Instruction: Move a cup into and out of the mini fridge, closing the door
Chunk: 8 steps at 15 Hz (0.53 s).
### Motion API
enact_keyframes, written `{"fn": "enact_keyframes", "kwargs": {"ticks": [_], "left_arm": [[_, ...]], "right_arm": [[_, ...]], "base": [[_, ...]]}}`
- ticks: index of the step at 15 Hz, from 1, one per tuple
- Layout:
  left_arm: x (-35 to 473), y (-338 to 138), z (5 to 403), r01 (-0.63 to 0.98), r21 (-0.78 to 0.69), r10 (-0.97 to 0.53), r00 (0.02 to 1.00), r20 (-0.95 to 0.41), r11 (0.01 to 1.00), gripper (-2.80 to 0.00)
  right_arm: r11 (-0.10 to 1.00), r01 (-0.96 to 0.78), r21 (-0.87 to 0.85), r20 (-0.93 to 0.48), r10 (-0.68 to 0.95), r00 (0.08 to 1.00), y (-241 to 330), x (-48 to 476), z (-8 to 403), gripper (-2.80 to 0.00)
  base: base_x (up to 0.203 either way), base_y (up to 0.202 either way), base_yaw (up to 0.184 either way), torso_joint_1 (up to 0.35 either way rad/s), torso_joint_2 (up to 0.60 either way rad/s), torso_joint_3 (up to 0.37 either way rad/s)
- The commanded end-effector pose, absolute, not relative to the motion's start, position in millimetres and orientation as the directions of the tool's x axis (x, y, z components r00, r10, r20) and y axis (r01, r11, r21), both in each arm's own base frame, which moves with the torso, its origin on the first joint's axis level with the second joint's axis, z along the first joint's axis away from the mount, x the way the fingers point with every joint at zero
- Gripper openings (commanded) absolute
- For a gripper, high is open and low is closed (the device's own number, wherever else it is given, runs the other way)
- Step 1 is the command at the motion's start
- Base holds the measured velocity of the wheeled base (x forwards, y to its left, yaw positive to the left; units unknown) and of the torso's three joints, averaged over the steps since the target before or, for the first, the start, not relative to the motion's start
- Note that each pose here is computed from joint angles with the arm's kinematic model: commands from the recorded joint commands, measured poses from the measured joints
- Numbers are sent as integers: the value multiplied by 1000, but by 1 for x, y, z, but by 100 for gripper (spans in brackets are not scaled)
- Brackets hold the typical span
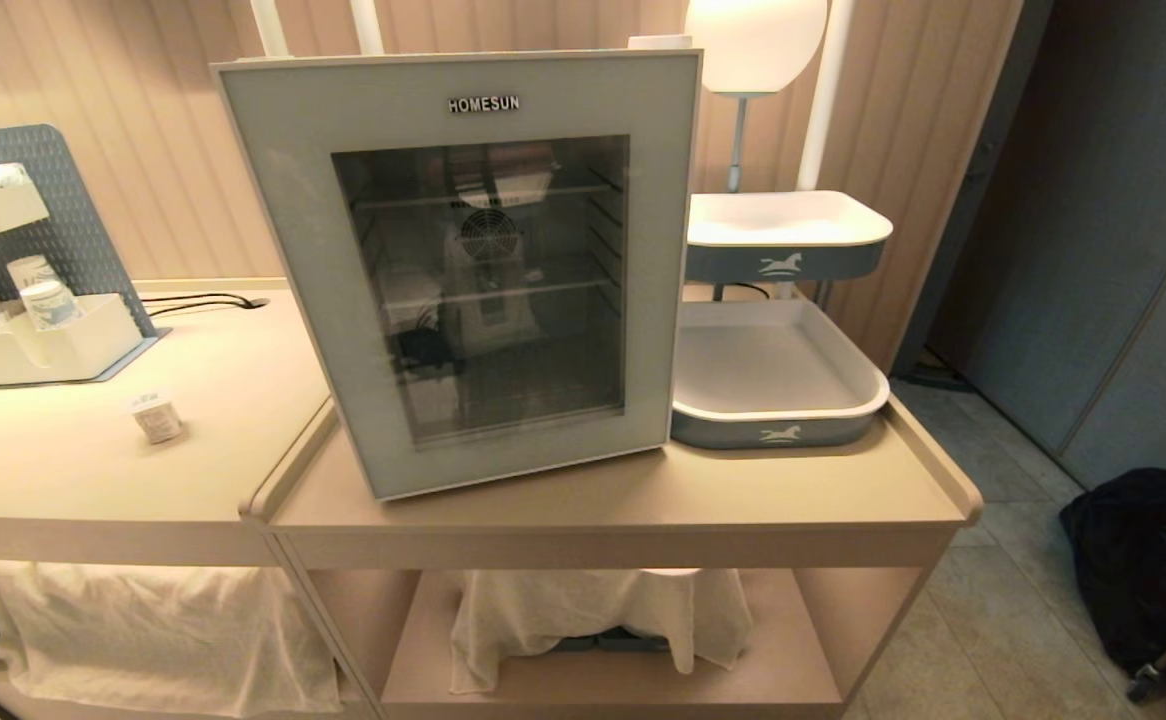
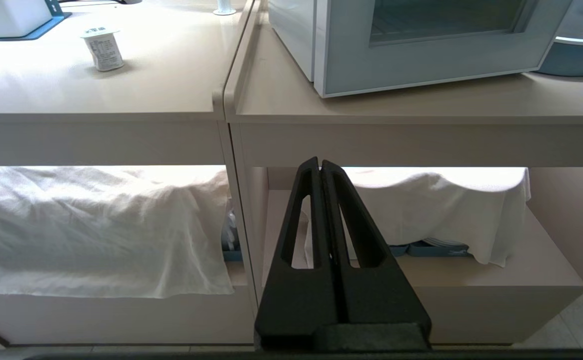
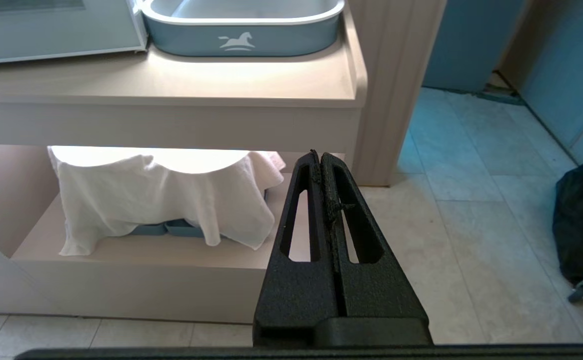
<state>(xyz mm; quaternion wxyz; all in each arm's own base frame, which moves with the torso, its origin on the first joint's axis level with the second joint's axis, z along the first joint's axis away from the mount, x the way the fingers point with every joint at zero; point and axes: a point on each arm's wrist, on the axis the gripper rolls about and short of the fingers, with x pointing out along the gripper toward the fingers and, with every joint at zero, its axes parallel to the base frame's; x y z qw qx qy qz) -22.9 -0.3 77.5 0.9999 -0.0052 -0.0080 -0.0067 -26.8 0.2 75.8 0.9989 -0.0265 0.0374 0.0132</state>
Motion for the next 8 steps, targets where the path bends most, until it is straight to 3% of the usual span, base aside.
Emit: {"fn": "enact_keyframes", "kwargs": {"ticks": [1, 4, 8], "left_arm": [[-23, 0, 77, 14, -11, -14, 1000, 17, 1000, -280], [-23, 0, 77, 15, -11, -15, 1000, 17, 1000, -280], [-23, 0, 77, 14, -11, -14, 1000, 17, 1000, -280]], "right_arm": [[998, -29, -54, -77, 25, 997, 0, -27, 76, -280], [998, -29, -55, -75, 25, 997, 0, -27, 76, -280], [998, -30, -55, -75, 26, 997, 0, -27, 76, -280]], "base": [[0, 0, 0, 0, 0, 0], [3, 63, -5, 0, 2, 0], [0, 193, 2, 2, 0, 3]]}}
